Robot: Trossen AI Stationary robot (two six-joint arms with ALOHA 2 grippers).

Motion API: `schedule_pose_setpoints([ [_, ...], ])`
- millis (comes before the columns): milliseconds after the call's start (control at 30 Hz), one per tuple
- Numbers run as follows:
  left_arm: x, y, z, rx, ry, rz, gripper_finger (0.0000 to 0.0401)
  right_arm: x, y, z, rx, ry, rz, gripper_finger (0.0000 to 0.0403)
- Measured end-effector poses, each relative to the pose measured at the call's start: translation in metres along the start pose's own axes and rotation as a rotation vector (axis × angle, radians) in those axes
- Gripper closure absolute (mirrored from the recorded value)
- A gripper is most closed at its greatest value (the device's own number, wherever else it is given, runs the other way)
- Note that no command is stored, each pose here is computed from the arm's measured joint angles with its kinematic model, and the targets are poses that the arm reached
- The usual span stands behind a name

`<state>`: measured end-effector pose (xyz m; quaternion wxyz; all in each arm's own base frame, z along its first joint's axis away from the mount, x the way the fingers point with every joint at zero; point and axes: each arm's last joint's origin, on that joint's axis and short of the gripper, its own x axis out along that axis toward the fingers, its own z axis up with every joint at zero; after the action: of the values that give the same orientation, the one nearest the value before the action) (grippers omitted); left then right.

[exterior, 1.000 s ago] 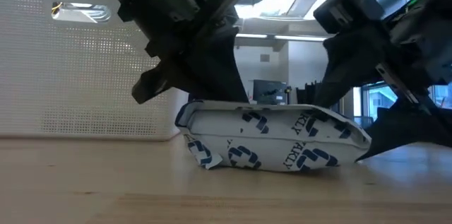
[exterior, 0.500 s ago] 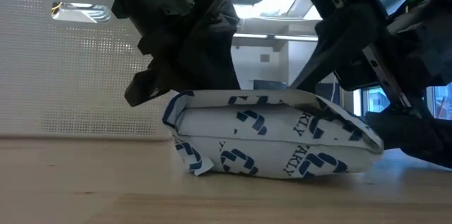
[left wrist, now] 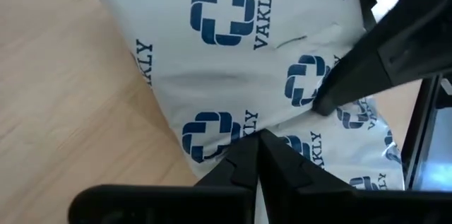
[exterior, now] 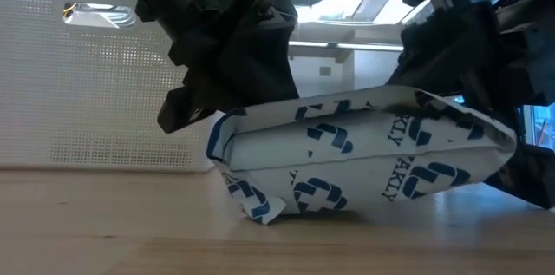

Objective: Pick & place medical supplies in basket/bin
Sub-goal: Put the mailer bag into the white bin

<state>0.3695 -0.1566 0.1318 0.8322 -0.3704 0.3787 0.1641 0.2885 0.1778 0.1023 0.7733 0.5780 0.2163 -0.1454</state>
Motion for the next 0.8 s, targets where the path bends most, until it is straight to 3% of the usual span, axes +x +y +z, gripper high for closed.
schedule_pose_setpoints([
  [67, -0.002, -0.001, 0.001, 0.005, -0.003, -0.008, 0.0386, -0.001, 0.0, -0.002, -0.014, -0.002, 0.003, 0.0289],
  [333, -0.036, -0.013, 0.019, 0.097, -0.071, -0.062, 0.0334, -0.001, 0.002, -0.003, -0.053, -0.011, 0.013, 0.0288],
  [533, -0.093, -0.033, 0.042, 0.16, -0.189, -0.201, 0.0317, -0.006, 0.009, -0.002, -0.104, 0.012, 0.036, 0.0288],
  [800, -0.194, -0.049, 0.065, 0.279, -0.442, -0.396, 0.0323, -0.037, 0.046, 0.02, -0.22, -0.017, 0.124, 0.0288],
])
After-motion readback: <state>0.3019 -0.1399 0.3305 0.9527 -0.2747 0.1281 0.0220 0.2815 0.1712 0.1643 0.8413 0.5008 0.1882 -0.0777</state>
